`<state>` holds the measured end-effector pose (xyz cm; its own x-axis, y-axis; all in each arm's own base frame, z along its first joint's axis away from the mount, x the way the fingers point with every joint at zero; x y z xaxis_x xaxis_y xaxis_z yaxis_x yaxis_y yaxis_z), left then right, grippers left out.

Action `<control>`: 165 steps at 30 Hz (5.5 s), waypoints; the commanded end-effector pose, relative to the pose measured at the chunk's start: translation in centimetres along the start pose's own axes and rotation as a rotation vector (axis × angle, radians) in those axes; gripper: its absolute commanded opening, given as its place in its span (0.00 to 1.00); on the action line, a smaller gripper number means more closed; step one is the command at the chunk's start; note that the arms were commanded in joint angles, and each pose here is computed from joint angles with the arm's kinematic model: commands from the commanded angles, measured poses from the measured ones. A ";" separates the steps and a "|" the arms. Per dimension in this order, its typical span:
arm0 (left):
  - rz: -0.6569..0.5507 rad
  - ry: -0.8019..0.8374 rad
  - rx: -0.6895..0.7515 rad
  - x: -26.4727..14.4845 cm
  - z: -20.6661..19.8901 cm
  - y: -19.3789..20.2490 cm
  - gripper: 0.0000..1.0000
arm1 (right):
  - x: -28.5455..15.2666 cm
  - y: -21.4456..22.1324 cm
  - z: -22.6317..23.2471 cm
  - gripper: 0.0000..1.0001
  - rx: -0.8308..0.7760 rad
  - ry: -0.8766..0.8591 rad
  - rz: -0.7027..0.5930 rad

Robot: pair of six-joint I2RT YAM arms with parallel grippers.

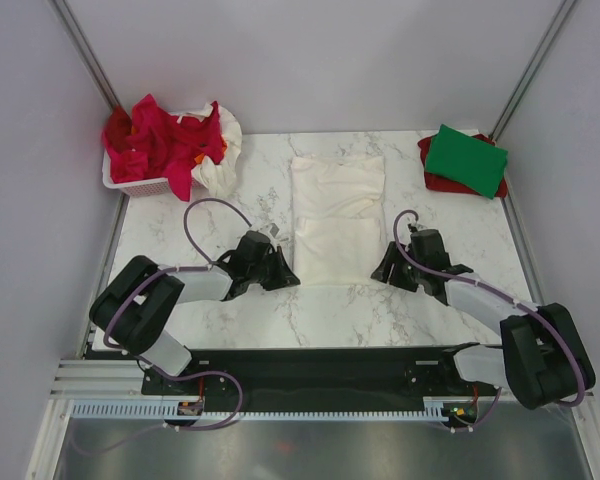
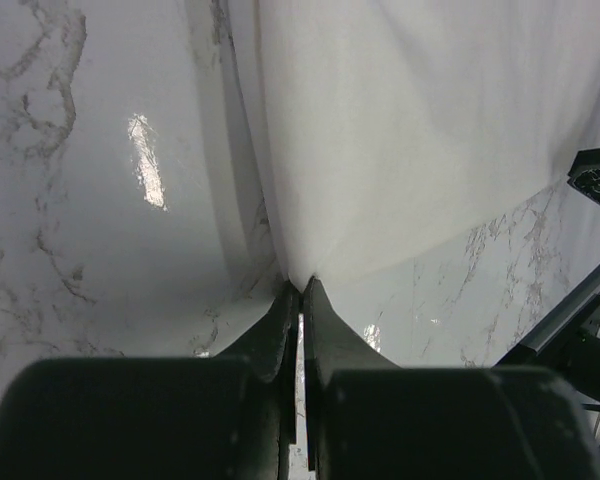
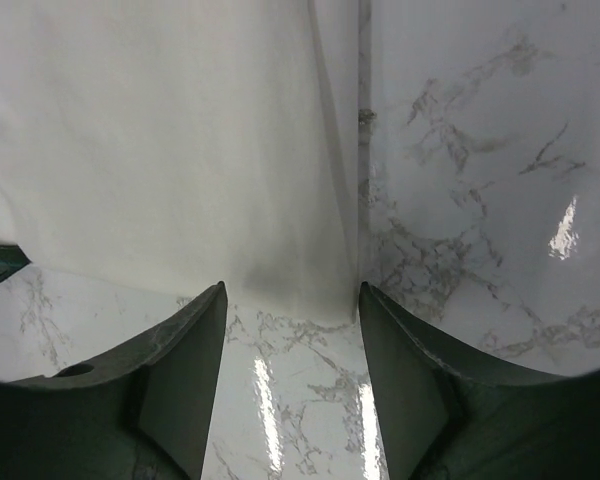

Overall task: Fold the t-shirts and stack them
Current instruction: Fold the tshirt, then neatly place the folded tshirt to the corner

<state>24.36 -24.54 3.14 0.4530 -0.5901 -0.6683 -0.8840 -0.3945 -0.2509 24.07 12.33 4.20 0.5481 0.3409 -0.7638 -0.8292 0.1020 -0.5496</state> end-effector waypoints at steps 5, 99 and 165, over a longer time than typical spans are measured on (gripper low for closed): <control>0.016 -0.067 -0.013 0.1 1.9 0.4 0.02 | 1.3 3.0 -0.9 0.56 0.056 0.006 0.070; -0.002 0.026 0.157 -1.6 -15.6 -28.5 1.00 | 1.5 -29.5 0.6 0.96 0.022 0.309 -0.243; -0.442 0.059 0.187 -22.6 -2.3 -5.0 1.00 | 7.5 -36.4 2.3 0.00 0.072 -0.262 -0.284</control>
<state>18.11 -10.60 20.92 0.7861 -0.4382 -0.4358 -0.6127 -0.4599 -0.6428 57.26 13.91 18.22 0.7157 0.5358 -0.4479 -0.6606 0.3116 -0.6830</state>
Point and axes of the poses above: each gripper's point midway between its finger pads, its own x axis out along the fingers, its own z axis along the line the jaws close on, y = z × x, the point moved 2 cm from there along -x, back along the fingers, and after that the axes turned 14 degrees about -x, right-handed, at the moved point
